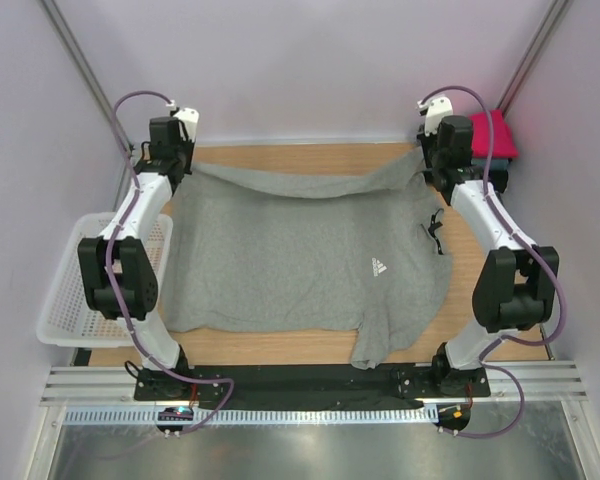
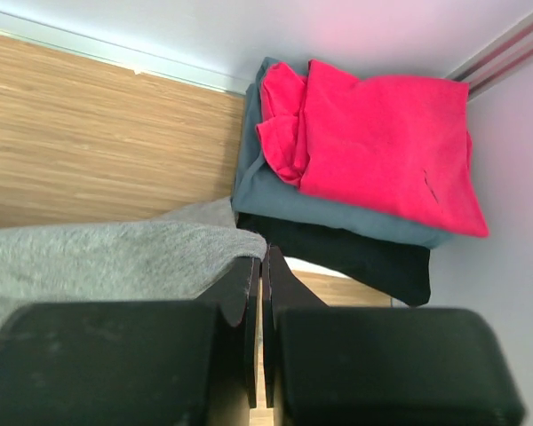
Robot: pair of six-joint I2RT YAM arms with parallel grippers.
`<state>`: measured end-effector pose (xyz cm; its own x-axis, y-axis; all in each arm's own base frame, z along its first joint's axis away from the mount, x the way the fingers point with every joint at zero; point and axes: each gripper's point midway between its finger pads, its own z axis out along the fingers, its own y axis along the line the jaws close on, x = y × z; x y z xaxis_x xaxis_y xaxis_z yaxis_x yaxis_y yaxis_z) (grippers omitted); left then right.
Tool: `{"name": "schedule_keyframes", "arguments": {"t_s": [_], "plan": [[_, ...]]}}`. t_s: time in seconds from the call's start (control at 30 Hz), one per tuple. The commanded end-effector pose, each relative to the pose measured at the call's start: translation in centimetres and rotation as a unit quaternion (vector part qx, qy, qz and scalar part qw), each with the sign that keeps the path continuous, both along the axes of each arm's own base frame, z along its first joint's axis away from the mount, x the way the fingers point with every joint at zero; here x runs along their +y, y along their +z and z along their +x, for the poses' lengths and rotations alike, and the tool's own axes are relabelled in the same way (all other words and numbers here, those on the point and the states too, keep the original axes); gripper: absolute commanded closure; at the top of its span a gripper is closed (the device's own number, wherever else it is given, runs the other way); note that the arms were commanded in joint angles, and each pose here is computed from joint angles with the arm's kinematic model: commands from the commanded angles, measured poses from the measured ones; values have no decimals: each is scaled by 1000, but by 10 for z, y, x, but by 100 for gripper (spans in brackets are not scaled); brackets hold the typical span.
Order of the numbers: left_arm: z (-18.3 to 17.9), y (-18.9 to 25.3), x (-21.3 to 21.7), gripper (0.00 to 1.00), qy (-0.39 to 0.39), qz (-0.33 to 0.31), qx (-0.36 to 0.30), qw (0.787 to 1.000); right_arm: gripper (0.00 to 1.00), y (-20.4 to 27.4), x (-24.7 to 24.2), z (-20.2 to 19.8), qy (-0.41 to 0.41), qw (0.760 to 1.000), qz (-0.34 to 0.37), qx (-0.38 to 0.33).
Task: Fold and stack the t-shirts
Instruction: Fold the tshirt
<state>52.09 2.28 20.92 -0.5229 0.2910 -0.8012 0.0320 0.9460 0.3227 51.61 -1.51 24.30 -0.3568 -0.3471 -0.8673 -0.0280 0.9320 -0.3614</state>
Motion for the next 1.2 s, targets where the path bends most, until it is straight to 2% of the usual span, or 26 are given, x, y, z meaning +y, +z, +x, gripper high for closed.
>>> {"name": "schedule_keyframes", "arguments": {"t_s": [0.0, 0.43, 0.9, 1.17], "plan": [[-12, 3, -1, 100, 0, -14, -11, 1000, 99, 16, 1, -16, 1, 1000, 17, -25], [-43, -7, 1, 100, 5, -18, -2, 1000, 99, 6, 4, -74, 7, 999, 37, -3], [-63, -21, 5, 100, 12, -24, 12, 1000, 99, -17, 9, -105, 14, 998, 58, 27], [-75, -49, 6, 100, 16, -23, 48, 998, 99, -45, 11, -118, 19, 997, 60, 46]]}}
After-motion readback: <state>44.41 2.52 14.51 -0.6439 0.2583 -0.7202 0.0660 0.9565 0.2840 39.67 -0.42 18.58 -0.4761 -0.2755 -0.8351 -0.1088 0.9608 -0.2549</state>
